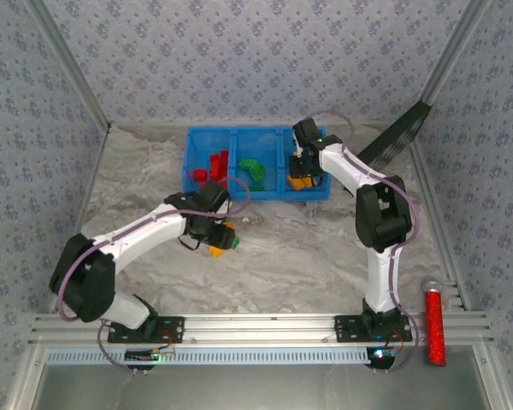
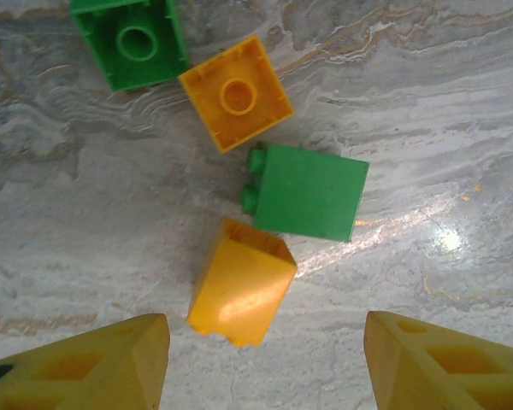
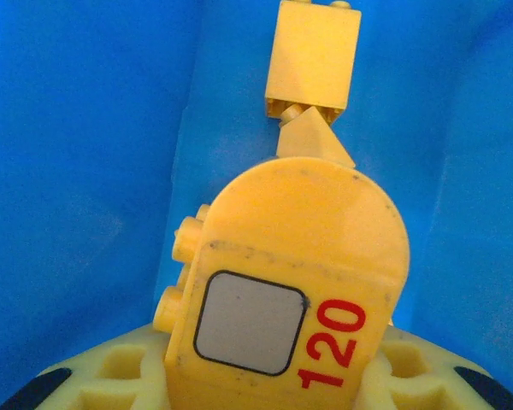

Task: Sort the legos into containers by color
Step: Place the lego in the container, then pick up the lego from the center of the table.

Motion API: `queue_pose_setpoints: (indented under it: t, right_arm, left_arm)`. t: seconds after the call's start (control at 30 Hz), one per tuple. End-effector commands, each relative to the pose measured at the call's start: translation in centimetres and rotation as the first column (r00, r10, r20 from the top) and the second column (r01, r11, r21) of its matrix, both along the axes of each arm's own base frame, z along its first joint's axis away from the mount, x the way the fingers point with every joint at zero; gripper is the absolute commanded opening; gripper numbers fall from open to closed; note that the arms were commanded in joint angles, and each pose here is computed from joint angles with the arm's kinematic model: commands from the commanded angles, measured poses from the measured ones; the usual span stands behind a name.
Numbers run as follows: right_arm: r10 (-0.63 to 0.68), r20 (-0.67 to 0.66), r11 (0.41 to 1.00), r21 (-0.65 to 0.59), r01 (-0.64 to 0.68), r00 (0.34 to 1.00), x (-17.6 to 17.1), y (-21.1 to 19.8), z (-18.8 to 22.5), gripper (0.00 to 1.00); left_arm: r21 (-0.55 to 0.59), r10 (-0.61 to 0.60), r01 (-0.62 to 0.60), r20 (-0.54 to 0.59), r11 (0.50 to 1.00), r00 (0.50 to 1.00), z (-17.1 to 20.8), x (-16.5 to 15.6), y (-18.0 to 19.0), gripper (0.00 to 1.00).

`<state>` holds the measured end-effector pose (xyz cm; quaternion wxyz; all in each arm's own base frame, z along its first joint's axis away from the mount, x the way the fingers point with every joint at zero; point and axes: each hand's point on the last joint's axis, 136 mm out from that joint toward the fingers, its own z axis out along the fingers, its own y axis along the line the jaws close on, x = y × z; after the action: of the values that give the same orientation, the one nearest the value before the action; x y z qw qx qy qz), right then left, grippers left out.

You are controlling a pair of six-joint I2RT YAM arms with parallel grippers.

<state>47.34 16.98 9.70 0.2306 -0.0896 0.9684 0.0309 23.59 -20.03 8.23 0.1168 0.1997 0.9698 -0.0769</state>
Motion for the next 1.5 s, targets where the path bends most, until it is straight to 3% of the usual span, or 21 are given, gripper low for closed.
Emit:
queue_pose_setpoints:
  t: [0.0, 0.3, 0.67, 1.07, 1.47]
  right_arm:
    - [0.021, -0.005, 1.000, 0.000, -0.021, 1.000, 0.2, 0.4, 0.3, 0.29]
    - [0.050, -0.009, 0.999, 0.019, -0.050, 0.999, -0.6, 0.7, 1.7, 0.45]
    - [0.058, 0.027, 0.998, 0.027, -0.059, 0.998, -1.2, 0.3, 4.5, 0.55]
    - [0.052, 0.064, 0.998, 0.023, -0.054, 0.997, -1.4, -0.2, 6.7, 0.58]
    - [0.048, 0.058, 0.998, 0.025, -0.050, 0.997, -1.6, -0.5, 6.2, 0.59]
  left_arm:
    - [0.044, -0.043, 0.042, 0.024, 0.998, 0.999, -0.3, 1.0, -0.6, 0.62]
    - [0.075, -0.076, 0.073, 0.032, 0.994, 0.997, -1.7, 2.6, -1.9, 0.62]
    - [0.074, -0.100, 0.100, 0.001, 0.992, 0.995, -3.9, 3.1, -3.2, 0.62]
    - [0.058, -0.127, 0.132, -0.078, 0.990, 0.989, -5.8, 1.8, -4.0, 0.60]
    - [0.055, -0.100, 0.104, -0.060, 0.993, 0.993, -6.0, 2.1, -4.5, 0.58]
